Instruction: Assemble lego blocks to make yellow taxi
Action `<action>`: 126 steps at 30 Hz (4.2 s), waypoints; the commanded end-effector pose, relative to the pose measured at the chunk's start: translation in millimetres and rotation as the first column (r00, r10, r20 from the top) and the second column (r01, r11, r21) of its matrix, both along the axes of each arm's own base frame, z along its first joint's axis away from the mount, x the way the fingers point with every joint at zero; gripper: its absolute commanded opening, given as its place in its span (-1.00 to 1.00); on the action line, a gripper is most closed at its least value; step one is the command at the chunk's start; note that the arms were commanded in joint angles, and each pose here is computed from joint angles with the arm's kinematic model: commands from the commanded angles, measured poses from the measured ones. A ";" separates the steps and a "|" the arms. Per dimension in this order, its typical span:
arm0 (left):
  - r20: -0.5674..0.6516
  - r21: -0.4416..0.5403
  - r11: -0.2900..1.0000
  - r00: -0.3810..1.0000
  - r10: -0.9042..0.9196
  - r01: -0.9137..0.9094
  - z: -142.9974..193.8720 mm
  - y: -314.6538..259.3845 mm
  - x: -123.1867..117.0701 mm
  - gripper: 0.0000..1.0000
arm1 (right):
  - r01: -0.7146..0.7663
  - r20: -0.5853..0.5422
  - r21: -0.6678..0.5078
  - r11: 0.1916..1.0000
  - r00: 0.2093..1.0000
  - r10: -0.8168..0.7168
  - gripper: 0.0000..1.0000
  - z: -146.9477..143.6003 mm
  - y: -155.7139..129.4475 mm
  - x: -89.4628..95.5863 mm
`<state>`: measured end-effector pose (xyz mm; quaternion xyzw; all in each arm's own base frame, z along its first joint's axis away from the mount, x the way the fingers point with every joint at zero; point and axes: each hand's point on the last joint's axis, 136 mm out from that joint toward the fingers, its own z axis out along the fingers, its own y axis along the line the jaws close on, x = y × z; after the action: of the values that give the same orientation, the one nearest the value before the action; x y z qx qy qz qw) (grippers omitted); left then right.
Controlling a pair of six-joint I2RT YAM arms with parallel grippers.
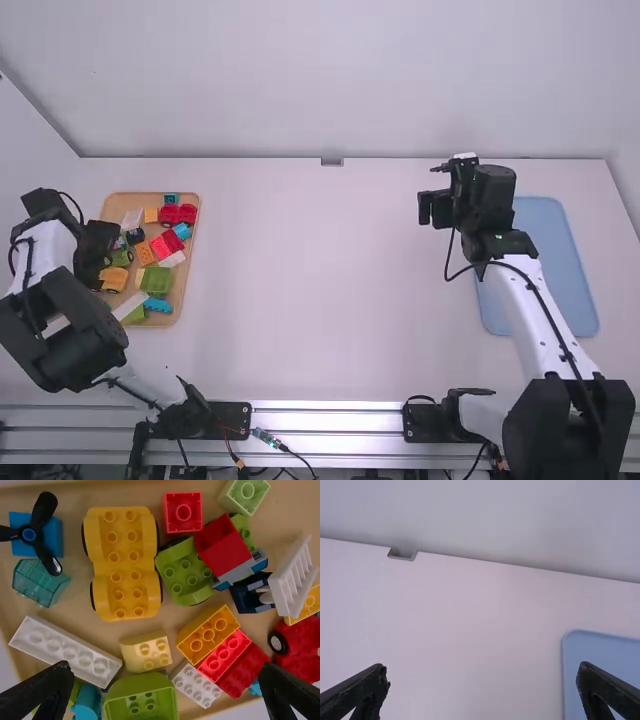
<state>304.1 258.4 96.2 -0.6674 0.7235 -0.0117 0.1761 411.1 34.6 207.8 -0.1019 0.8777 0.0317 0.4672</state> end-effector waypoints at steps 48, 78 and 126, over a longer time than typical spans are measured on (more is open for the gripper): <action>-0.234 -0.010 1.000 0.972 -0.020 0.018 -80.2 25.6 -13.0 0.93 | 0.000 0.046 0.008 1.000 0.999 0.000 0.99 16.5 1.3 8.5; -0.270 0.000 1.000 0.963 -0.012 0.012 -96.7 25.9 -20.9 0.64 | -0.001 0.047 0.008 1.000 0.999 0.000 0.99 16.6 1.6 8.5; -0.225 -0.005 1.000 0.974 -0.027 0.026 -90.6 25.0 -12.4 -0.95 | 0.000 0.047 0.008 1.000 0.999 0.000 0.99 16.7 1.2 8.6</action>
<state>288.2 276.6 -2.6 -0.6464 0.7555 0.0626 0.0859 414.1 34.8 212.3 -0.1018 0.8725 0.0315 0.4769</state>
